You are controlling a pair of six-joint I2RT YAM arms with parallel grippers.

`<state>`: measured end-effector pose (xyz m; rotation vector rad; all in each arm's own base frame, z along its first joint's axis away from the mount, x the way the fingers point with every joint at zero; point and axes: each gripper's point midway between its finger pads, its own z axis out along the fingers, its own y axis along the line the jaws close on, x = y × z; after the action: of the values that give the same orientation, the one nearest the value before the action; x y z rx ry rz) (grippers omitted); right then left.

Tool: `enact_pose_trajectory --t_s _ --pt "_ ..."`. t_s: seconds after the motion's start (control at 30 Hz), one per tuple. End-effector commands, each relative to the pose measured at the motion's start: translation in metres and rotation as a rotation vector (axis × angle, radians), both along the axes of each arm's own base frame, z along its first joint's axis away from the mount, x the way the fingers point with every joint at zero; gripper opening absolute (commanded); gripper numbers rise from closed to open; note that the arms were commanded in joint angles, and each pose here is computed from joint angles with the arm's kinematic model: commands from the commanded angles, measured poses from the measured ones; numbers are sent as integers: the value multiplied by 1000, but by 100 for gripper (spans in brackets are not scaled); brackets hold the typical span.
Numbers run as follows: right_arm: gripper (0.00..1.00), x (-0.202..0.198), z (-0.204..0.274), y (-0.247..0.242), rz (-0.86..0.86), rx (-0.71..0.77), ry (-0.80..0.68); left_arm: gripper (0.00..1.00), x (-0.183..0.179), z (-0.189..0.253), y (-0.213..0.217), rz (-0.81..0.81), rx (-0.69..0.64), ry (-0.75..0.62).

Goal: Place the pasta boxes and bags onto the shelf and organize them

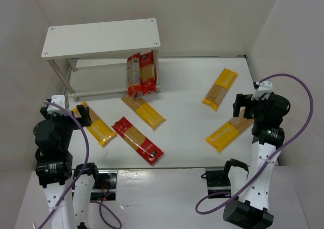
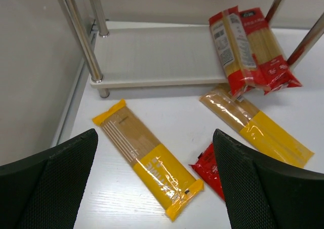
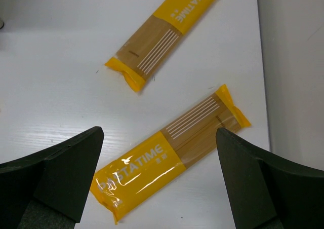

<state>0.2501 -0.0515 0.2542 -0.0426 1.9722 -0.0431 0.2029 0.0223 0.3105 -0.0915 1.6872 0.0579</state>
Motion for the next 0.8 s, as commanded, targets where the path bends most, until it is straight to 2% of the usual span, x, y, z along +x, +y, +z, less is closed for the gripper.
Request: enact_pose_trajectory --t_s 0.0,0.23,0.77 --pt "100 4 -5 4 46 5 17 100 12 -8 4 -12 18 50" --pt "100 3 -6 10 98 0 26 100 14 -10 2 -36 34 59" --pt "100 2 -3 10 102 -12 17 100 18 -14 2 -47 36 80"
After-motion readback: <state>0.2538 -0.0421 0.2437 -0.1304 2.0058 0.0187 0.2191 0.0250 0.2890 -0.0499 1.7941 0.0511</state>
